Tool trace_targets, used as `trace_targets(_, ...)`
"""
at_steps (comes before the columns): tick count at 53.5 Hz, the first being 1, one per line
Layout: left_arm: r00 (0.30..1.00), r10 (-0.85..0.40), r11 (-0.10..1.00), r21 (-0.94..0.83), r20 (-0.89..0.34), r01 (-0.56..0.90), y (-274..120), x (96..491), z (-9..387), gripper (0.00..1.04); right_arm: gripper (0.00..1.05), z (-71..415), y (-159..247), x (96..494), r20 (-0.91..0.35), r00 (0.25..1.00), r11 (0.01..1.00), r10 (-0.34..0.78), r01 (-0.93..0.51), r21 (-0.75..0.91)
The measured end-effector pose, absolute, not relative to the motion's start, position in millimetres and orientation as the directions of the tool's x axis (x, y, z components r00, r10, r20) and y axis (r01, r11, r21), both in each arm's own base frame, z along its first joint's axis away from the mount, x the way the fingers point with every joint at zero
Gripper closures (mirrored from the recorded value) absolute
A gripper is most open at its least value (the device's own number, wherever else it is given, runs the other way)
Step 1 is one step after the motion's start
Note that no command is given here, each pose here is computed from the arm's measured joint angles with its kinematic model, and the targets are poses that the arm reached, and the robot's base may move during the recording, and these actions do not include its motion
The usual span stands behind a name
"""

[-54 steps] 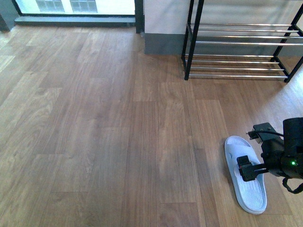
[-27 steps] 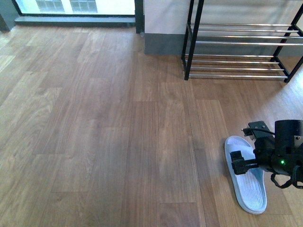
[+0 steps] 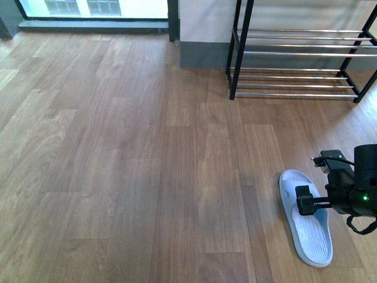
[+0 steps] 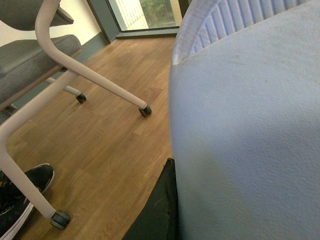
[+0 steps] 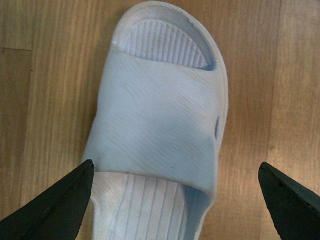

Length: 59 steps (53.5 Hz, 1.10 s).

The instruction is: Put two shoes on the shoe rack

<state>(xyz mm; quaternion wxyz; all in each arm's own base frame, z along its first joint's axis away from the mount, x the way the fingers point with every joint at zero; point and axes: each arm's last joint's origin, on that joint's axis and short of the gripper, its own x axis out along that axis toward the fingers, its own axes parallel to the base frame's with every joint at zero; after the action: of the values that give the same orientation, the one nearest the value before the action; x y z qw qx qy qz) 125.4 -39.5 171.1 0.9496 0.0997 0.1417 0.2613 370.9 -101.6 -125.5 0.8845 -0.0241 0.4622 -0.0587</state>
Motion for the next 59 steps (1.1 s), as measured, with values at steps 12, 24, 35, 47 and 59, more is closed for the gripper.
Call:
trace_targets(12, 0.823, 0.524, 0.844, 0.263, -0.217, -0.468, -39.5, 125.4, 171.1, 1.03, 0.09, -127.9, -107.6, 368.5, -0.815, 0.556, 0.986, -0.163, 0.055, -0.160)
trace_targets(24, 0.823, 0.524, 0.844, 0.263, -0.217, -0.468, -39.5, 125.4, 171.1, 1.03, 0.09, -137.8, -113.2, 368.0, -0.817, 0.550, 0.982, -0.174, 0.030, -0.188)
trace_targets(35, 0.823, 0.524, 0.844, 0.263, -0.217, -0.468, -39.5, 125.4, 171.1, 1.03, 0.09, -137.9, -118.5, 366.0, -0.838, 0.527, 0.989, -0.143, 0.052, -0.136)
trace_targets(47, 0.823, 0.524, 0.844, 0.263, -0.217, -0.468, -39.5, 125.4, 171.1, 1.03, 0.09, -137.0, -124.3, 366.4, -0.823, 0.540, 0.984, -0.174, 0.058, -0.170)
trace_targets(59, 0.823, 0.524, 0.844, 0.263, -0.217, -0.468, -39.5, 125.4, 171.1, 1.03, 0.09, -140.9, -124.9, 363.9, -0.826, 0.535, 0.981, -0.180, 0.031, -0.193)
